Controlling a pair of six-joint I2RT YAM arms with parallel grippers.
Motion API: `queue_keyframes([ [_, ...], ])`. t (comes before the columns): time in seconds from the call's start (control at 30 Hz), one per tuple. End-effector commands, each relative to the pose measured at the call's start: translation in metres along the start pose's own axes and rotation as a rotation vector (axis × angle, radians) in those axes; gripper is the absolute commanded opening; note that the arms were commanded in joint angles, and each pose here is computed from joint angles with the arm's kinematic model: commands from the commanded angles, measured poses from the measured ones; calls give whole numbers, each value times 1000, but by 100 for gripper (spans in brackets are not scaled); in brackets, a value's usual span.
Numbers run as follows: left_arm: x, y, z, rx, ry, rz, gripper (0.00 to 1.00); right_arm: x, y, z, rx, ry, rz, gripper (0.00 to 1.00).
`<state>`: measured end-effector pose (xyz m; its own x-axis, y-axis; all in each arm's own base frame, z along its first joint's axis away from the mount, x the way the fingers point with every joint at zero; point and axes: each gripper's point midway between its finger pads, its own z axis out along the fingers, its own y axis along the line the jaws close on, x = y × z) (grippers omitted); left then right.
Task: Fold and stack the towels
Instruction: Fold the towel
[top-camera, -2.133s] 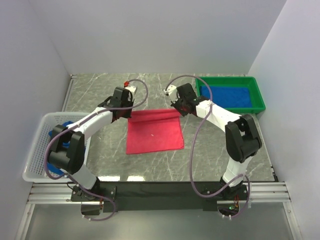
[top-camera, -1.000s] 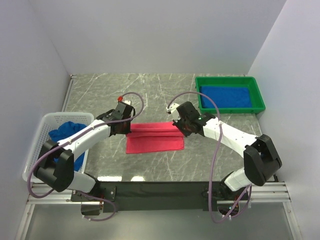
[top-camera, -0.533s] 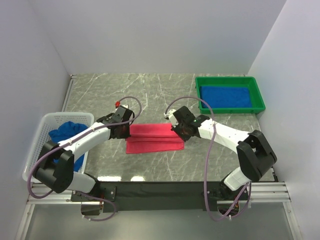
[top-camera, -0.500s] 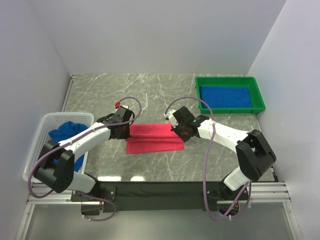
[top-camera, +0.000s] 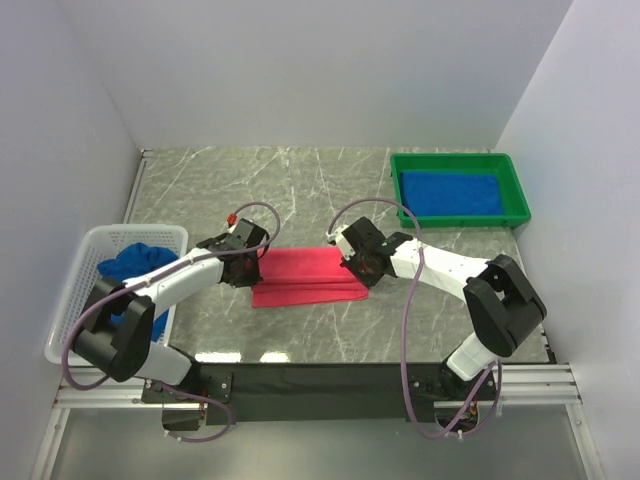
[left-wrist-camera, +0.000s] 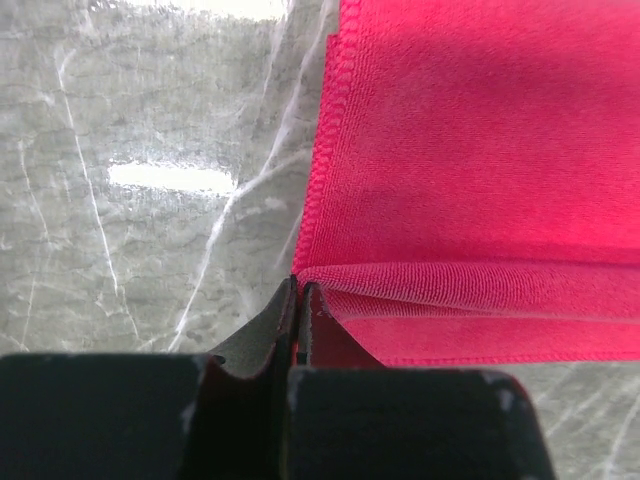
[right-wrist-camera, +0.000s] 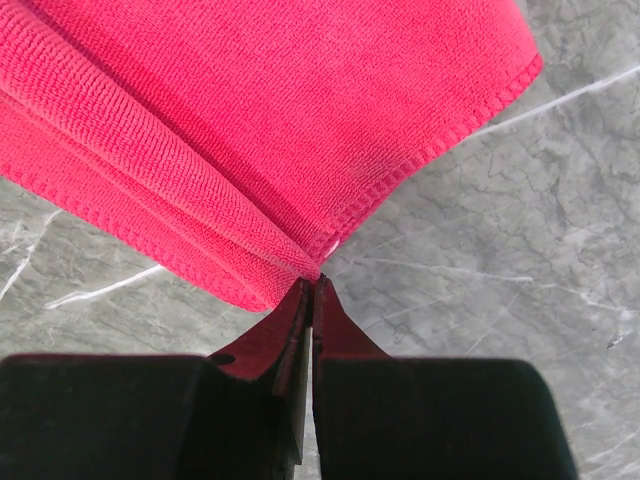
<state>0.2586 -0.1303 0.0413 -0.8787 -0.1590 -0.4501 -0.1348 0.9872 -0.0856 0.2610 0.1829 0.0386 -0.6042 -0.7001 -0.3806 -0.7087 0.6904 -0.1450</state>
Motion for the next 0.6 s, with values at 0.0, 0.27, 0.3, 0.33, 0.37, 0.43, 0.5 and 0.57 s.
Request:
queue_keyframes([
  [0.0,-8,7,-13,-11,-45,-23,1,12,-10,-10,69,52,0,0],
  [0.27,-15,1,-31,39,-76,-38,1,6,-15,-31,93,18,-4,0],
  [0.3,-10,1,-29,43,-62,-39,1,7,-13,-31,88,20,-4,0],
  [0.33,-7,1,-27,46,-54,-41,1,10,-11,-29,83,25,-5,0],
  [0.37,-5,2,-26,48,-48,-44,1,12,-11,-28,81,31,-3,0],
  [0.43,6,5,-18,42,-25,-55,1,15,-7,-22,66,42,-4,0],
  [0.5,15,7,-12,37,-8,-64,1,17,-4,-17,58,56,-7,1],
  [0.57,19,9,-7,28,0,-71,3,16,-1,-12,49,57,-9,3],
])
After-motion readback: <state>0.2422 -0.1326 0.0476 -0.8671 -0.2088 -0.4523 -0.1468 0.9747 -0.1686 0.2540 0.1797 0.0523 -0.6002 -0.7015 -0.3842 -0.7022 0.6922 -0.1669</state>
